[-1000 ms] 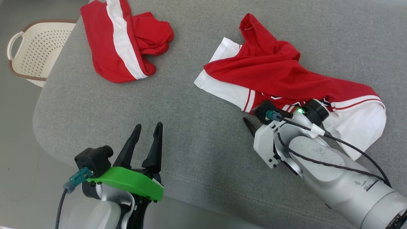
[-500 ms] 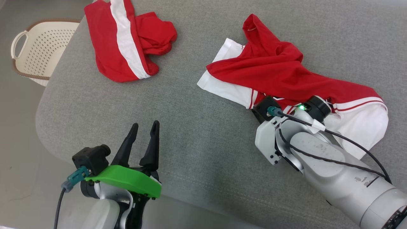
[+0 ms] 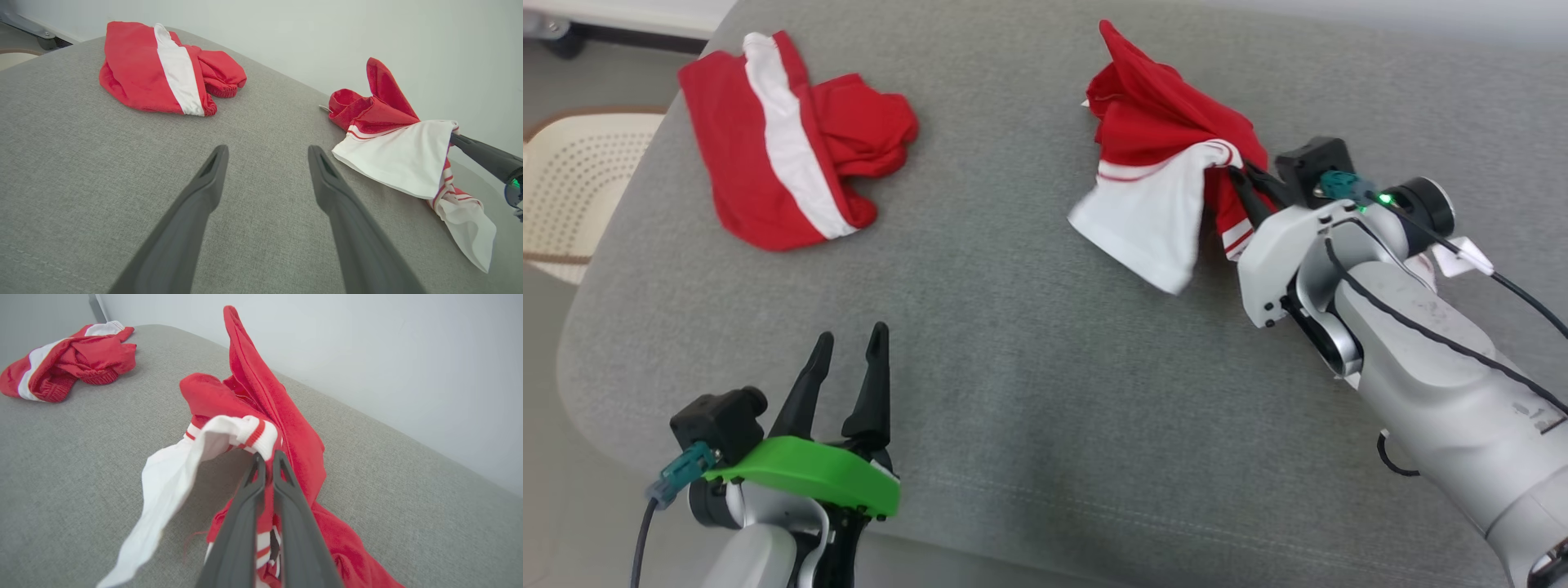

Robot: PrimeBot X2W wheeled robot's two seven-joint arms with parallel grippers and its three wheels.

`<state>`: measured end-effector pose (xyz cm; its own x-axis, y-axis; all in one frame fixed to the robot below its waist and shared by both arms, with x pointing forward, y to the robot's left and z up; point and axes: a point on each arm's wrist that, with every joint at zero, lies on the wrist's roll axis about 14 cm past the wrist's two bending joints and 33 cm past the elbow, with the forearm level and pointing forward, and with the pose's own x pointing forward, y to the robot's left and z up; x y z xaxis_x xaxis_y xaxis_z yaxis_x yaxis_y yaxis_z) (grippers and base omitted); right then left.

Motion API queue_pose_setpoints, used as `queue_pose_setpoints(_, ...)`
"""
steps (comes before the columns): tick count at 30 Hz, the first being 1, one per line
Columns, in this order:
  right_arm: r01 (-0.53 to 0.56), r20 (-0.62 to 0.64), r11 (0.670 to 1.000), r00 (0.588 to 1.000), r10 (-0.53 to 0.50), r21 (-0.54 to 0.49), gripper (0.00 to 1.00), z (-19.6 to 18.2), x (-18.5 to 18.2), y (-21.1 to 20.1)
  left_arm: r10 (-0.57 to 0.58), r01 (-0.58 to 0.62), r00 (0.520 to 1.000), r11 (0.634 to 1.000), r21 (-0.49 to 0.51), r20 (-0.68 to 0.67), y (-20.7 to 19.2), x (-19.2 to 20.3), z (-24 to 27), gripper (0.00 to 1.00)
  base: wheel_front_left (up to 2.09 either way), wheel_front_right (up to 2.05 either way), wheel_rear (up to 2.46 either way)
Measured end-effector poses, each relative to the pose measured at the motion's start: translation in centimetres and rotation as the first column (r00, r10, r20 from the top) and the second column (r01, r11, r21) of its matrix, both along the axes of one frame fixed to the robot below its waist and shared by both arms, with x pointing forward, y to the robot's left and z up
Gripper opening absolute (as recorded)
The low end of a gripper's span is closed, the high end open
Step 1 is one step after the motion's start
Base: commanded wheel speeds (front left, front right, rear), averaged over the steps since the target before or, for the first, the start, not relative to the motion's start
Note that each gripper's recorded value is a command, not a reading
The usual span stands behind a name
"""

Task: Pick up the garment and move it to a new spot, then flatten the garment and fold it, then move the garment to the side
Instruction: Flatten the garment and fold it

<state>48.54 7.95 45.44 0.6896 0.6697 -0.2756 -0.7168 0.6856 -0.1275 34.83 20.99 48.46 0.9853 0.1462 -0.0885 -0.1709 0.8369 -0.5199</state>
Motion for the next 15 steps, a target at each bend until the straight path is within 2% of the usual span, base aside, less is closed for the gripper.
queue_pose_setpoints(6,0.166,-0.043,0.985,0.985,-0.165,0.036,0.00,-0.3,0.2,-6.0,-0.049,0.049,0.999,0.999,0.004,-0.002,-1.1,0.3,-0.2,1.00,0.00,0.00,0.00)
queue_pose_setpoints(15,0.407,-0.093,0.911,0.911,-0.401,0.065,0.00,-0.9,-1.1,-15.8,-0.163,0.163,0.986,0.987,0.004,0.016,-4.3,1.7,0.3,1.00,0.00,0.00,0.00)
